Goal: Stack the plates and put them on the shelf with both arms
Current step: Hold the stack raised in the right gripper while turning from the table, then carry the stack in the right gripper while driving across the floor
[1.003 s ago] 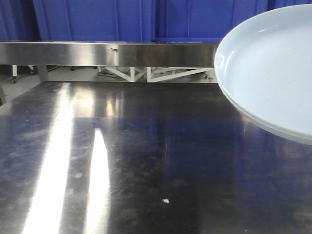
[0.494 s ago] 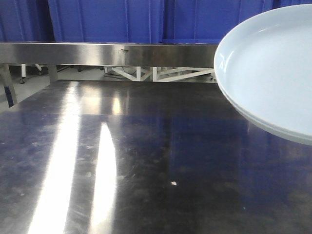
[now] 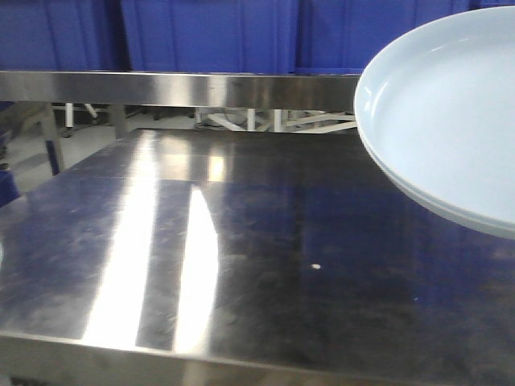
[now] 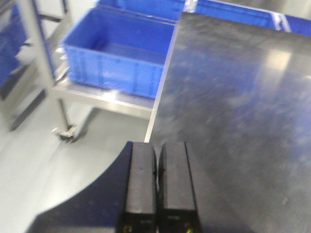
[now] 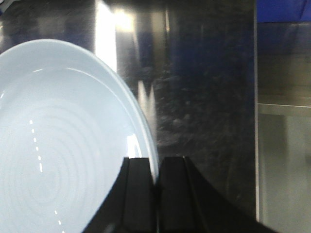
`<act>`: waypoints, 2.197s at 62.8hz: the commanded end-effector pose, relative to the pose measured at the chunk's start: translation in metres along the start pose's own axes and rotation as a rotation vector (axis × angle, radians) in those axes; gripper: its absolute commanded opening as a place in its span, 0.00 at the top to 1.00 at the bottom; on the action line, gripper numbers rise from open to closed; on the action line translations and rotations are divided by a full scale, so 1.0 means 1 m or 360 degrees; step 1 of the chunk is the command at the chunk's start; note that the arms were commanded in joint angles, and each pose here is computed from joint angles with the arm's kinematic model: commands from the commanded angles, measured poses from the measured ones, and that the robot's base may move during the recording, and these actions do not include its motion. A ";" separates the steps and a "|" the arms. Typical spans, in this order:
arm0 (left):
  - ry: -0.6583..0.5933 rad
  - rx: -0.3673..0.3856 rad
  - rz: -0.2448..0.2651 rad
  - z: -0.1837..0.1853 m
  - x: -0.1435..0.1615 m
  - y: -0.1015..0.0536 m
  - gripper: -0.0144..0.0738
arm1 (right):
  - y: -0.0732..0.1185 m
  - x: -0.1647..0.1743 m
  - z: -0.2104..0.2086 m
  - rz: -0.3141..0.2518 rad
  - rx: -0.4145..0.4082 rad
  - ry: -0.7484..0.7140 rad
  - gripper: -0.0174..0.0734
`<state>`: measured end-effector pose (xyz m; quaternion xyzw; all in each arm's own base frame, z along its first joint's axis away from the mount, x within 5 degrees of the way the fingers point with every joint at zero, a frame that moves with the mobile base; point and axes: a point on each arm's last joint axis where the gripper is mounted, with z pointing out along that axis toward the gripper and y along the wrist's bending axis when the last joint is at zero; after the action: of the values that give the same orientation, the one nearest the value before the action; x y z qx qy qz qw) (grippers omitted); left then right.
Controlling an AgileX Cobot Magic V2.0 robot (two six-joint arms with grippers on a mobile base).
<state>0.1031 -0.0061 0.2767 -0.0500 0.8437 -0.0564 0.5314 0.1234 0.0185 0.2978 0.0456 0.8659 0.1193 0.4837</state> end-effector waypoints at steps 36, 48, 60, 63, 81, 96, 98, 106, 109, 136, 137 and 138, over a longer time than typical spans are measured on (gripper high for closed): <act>-0.0162 0.0038 -0.0006 -0.004 -0.016 -0.003 0.73 | 0.003 -0.017 -0.006 0.0007 -0.0021 -0.0190 0.75; -0.0162 0.0038 -0.0006 -0.004 -0.016 -0.003 0.73 | 0.003 -0.017 -0.006 0.0007 -0.0021 -0.0190 0.75; -0.0162 0.0038 -0.0006 -0.004 -0.016 -0.003 0.73 | 0.003 -0.017 -0.006 0.0007 -0.0021 -0.0190 0.75; -0.0162 0.0038 -0.0006 -0.004 -0.016 -0.003 0.73 | 0.003 -0.017 -0.006 0.0007 -0.0021 -0.0190 0.75; -0.0162 0.0038 -0.0006 -0.004 -0.016 -0.003 0.73 | 0.003 -0.017 -0.006 0.0007 -0.0021 -0.0190 0.75; -0.0162 0.0038 -0.0006 -0.004 -0.016 -0.003 0.73 | 0.003 -0.017 -0.006 0.0007 -0.0021 -0.0190 0.75; -0.0162 0.0038 -0.0006 -0.004 -0.016 -0.003 0.73 | 0.003 -0.017 -0.006 0.0007 -0.0021 -0.0190 0.75; -0.0162 0.0038 -0.0006 -0.004 -0.016 -0.003 0.73 | 0.003 -0.017 -0.006 0.0007 -0.0021 -0.0190 0.75; -0.0162 0.0038 -0.0006 -0.004 -0.016 -0.003 0.73 | 0.003 -0.017 -0.006 0.0007 -0.0021 -0.0190 0.75; -0.0162 0.0038 -0.0006 -0.004 -0.016 -0.003 0.73 | 0.003 -0.017 -0.006 0.0007 -0.0021 -0.0190 0.75; -0.0162 0.0038 -0.0006 -0.004 -0.016 -0.003 0.73 | 0.003 -0.017 -0.006 0.0007 -0.0021 -0.0190 0.75; -0.0162 0.0038 -0.0006 -0.004 -0.016 -0.003 0.73 | 0.003 -0.017 -0.006 0.0007 -0.0021 -0.0190 0.75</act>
<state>0.1031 -0.0061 0.2767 -0.0498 0.8437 -0.0561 0.5315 0.1233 0.0185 0.2977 0.0455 0.8663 0.1192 0.4829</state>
